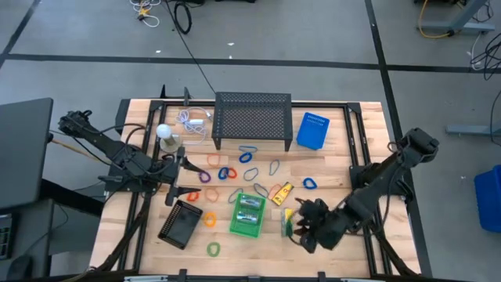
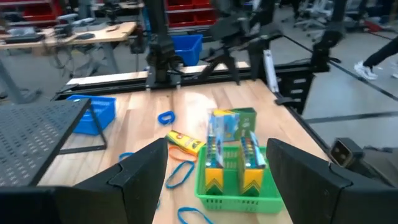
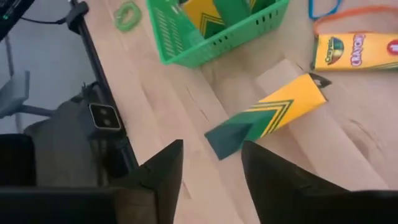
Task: Pick & Place Office Desk Supplies
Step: Put the blue spring keychain into the blue bin
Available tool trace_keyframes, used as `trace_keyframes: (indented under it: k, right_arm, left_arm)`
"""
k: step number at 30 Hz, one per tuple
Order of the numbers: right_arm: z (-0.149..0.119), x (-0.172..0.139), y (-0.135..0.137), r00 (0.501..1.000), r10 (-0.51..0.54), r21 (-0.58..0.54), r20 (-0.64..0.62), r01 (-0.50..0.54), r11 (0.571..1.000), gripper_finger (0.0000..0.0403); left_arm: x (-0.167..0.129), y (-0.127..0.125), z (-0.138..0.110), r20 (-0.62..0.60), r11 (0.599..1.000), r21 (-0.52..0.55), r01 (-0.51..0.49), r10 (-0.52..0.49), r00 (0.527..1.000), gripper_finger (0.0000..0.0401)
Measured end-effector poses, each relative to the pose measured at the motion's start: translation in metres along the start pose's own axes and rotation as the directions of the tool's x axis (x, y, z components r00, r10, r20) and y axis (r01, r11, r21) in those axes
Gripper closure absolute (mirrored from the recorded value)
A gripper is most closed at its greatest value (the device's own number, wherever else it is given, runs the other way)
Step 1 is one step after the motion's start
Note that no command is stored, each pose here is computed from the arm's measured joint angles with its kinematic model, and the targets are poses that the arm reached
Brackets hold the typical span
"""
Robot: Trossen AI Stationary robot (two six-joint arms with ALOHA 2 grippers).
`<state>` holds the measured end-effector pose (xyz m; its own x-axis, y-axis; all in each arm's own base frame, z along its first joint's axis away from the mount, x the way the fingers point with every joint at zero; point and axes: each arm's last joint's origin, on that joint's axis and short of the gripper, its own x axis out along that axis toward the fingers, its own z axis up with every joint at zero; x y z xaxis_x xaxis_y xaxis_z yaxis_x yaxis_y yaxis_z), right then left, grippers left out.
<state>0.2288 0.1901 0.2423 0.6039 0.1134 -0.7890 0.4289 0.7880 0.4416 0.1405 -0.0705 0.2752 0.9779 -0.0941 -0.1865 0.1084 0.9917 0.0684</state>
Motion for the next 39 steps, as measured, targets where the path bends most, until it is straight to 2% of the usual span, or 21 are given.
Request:
trace_keyframes:
  k: [5,10,14,17,21,24,29,35,39]
  right_arm:
    - [0.019,0.008,-0.005,0.998,0.031,0.075,-0.060,-0.026,0.997,0.0184]
    - [0.030,0.013,-0.013,0.998,0.007,0.150,-0.069,0.003,0.989,0.0150]
    - [0.033,0.014,-0.021,0.993,-0.048,0.198,-0.111,0.069,0.978,0.0145]
    - [0.031,0.013,-0.034,0.974,-0.160,0.178,-0.161,0.189,0.966,0.0145]
    - [0.032,0.009,-0.055,0.915,-0.338,0.087,-0.221,0.364,0.927,0.0145]
    - [0.034,0.011,-0.069,0.877,-0.417,-0.006,-0.238,0.428,0.904,0.0145]
    - [0.030,0.022,-0.088,0.853,-0.459,-0.207,-0.246,0.417,0.885,0.0145]
    - [0.017,0.030,-0.114,0.794,-0.548,-0.423,-0.265,0.415,0.806,0.0145]
    - [0.008,0.036,-0.130,0.766,-0.593,-0.525,-0.250,0.407,0.748,0.0156]
  left_arm:
    - [-0.003,0.000,0.001,0.013,0.998,0.028,0.051,-0.051,0.999,0.0118]
    - [-0.009,0.003,0.004,0.040,0.997,0.053,0.055,-0.057,0.998,0.0118]
    - [-0.015,0.005,0.006,0.061,0.994,0.070,0.079,-0.083,0.995,0.0118]
    - [-0.020,0.006,0.007,0.076,0.993,0.074,0.092,-0.098,0.992,0.0118]
    - [-0.025,0.009,0.007,0.081,0.992,0.082,0.095,-0.102,0.992,0.0118]
    - [-0.027,0.009,0.007,0.078,0.992,0.089,0.094,-0.101,0.992,0.0118]
    - [-0.028,0.010,0.006,0.070,0.991,0.098,0.094,-0.101,0.992,0.0118]
    - [-0.028,0.010,0.006,0.070,0.991,0.098,0.094,-0.101,0.992,0.0118]
    - [-0.028,0.010,0.006,0.070,0.991,0.096,0.094,-0.101,0.992,0.0118]
